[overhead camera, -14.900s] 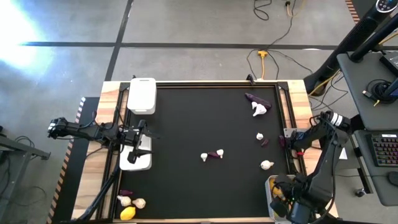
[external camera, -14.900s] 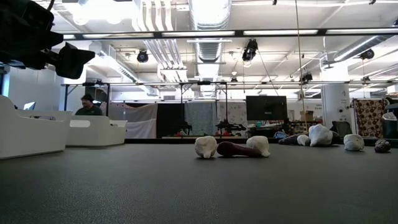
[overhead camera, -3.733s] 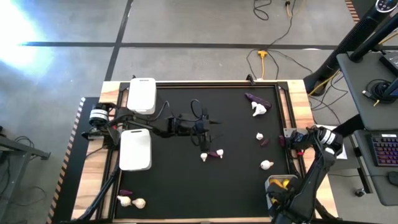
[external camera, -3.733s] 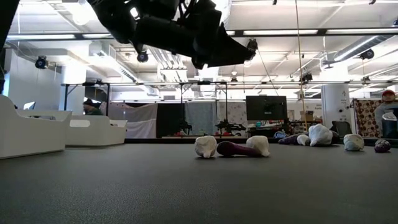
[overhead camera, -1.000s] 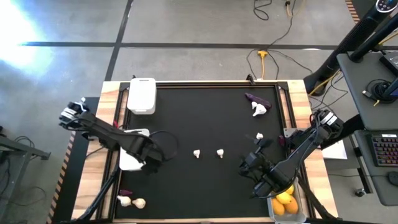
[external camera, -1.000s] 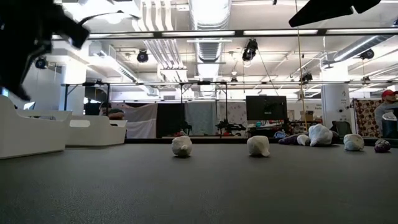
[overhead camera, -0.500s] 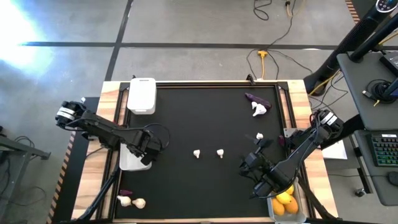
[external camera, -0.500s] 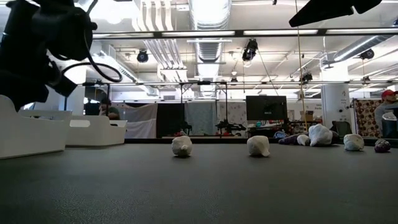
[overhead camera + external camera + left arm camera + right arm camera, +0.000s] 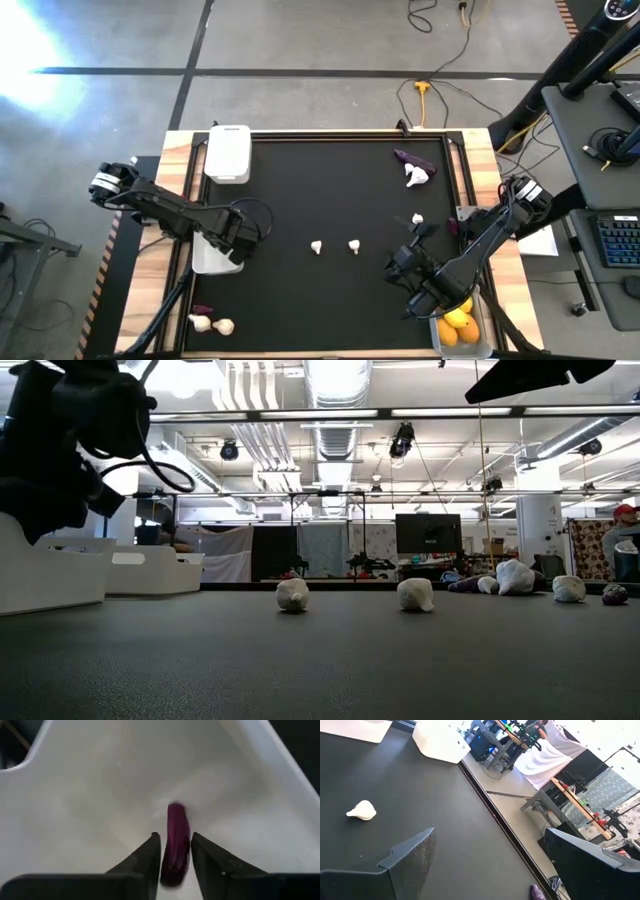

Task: Sort produce into baskets
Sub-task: Put the eggplant into the bottom white bin

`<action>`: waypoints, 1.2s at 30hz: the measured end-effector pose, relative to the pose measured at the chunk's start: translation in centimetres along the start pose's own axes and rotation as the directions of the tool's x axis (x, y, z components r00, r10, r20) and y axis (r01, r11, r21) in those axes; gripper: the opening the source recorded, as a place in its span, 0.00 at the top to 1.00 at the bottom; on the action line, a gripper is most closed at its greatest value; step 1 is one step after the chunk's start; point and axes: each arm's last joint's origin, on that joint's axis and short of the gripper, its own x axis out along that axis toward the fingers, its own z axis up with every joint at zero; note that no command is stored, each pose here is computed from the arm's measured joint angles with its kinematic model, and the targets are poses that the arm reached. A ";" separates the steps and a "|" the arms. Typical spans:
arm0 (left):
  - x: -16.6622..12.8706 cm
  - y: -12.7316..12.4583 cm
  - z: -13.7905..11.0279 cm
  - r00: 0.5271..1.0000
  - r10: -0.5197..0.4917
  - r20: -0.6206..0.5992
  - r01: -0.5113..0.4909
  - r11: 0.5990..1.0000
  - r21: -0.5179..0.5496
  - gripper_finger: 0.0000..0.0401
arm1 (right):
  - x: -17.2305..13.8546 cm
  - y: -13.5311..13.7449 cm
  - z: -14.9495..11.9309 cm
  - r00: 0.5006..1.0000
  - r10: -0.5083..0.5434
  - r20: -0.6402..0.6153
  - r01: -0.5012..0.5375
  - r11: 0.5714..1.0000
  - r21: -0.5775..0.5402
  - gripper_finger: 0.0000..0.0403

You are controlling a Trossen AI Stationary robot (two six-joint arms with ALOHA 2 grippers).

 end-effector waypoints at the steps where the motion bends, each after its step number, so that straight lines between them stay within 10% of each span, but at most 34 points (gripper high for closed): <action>1: -0.5 0.0 0.0 1.000 0.009 -0.009 -0.009 1.000 0.004 0.73 | 0.0 0.0 0.0 1.000 0.000 0.000 0.000 1.000 0.000 0.10; 10: -8.1 -0.2 0.1 1.000 -0.028 -0.011 0.028 0.998 0.059 0.55 | 0.0 0.1 0.1 1.000 0.003 0.005 -0.003 1.000 0.013 0.10; 14: -11.6 -0.9 0.6 0.968 -0.116 0.221 0.089 0.988 0.127 0.51 | 0.0 0.1 0.1 1.000 -0.006 0.024 0.005 1.000 0.031 0.10; 18: -13.7 -3.0 1.4 0.722 -0.194 0.664 0.071 0.976 0.208 0.51 | 0.3 0.1 0.2 1.000 -0.014 0.017 0.012 0.994 0.107 0.10; 22: -13.6 -6.4 2.7 0.455 -0.378 0.806 0.066 0.917 0.393 0.54 | 1.1 0.2 0.2 0.999 -0.032 -0.005 0.032 0.980 0.198 0.10; 28: -11.5 -8.8 4.7 -0.069 -0.769 0.636 0.084 0.631 0.772 0.58 | 6.7 -1.5 1.1 0.947 -0.080 -0.311 0.162 0.956 0.246 0.10; 31: -9.7 -7.8 5.7 -0.173 -0.736 0.654 0.108 0.646 0.756 0.58 | 11.2 -4.3 1.6 0.859 -0.115 -0.498 0.211 0.967 0.141 0.10; 36: -7.2 -7.1 6.8 -0.178 -0.709 0.682 0.141 0.668 0.731 0.58 | 19.1 -11.0 0.9 0.686 -0.147 -0.713 0.257 0.965 0.048 0.10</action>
